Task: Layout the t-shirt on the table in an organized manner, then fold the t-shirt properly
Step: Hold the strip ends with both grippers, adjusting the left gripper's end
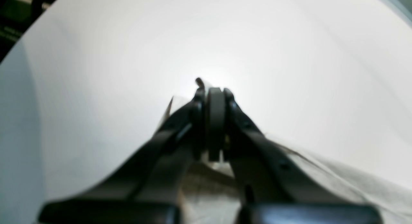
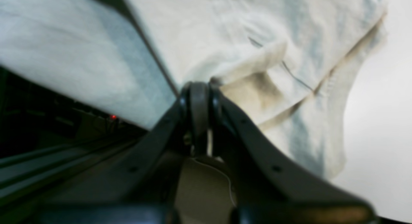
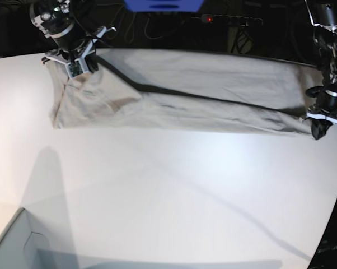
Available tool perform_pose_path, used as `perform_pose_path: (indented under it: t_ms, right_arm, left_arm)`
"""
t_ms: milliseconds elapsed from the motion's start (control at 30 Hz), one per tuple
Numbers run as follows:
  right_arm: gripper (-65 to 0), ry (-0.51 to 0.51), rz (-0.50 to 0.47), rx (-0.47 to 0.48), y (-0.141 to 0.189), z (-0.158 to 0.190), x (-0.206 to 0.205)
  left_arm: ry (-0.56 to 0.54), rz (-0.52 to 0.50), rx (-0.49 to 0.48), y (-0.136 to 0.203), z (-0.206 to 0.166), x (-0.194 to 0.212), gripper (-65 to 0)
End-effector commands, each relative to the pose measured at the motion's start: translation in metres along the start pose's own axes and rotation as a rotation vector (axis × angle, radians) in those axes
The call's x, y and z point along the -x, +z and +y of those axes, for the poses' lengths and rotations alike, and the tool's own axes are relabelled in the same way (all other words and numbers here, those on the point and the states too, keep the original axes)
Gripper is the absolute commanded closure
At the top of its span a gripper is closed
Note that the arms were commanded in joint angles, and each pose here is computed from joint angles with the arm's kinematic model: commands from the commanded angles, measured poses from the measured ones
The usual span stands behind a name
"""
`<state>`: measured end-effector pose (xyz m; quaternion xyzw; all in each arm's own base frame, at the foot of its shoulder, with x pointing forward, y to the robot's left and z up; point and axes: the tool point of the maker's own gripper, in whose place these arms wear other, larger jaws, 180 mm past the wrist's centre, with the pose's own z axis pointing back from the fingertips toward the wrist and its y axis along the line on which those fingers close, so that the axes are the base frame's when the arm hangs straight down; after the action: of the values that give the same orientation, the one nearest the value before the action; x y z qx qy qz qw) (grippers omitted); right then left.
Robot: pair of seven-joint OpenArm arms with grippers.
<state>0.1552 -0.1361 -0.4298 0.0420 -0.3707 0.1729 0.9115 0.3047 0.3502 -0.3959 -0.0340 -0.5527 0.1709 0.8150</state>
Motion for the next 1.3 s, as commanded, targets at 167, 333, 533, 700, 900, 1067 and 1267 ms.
perform_pose_path:
  t_ms: [167,333,533,700,900,1067,1267]
  right_arm:
    - [0.0,0.001,-0.032,-0.004,0.003,0.001,-0.007]
    - [0.0,0.001,-0.032,-0.004,0.003,0.001,-0.007]
    - [0.0,-0.002,-0.031,-0.007,0.003,0.002,-0.006]
    - [0.0,0.001,-0.028,-0.006,0.003,0.002,-0.005]
    - [0.0,0.004,-0.025,-0.005,0.003,0.001,-0.005]
    - [0.0,0.004,-0.022,-0.005,0.004,0.001,-0.004]
    - [-4.0,0.011,-0.020,0.002,0.011,0.001,-0.004]
  left_arm:
    - [-0.018,0.003,-0.010,0.010,0.010,0.003,-0.1]
    - [-0.007,0.030,-0.032,0.010,0.019,0.014,-0.1]
    - [0.036,0.078,-0.078,0.004,0.035,0.033,-0.5]
    - [0.025,0.117,-0.108,0.005,0.052,0.039,-13.3]
    - [0.021,0.112,-0.115,0.007,0.056,0.036,-36.5]
    - [0.014,0.102,-0.121,0.008,0.062,0.029,-36.0]
    - [0.042,0.055,-0.176,0.015,0.083,0.013,-36.7]
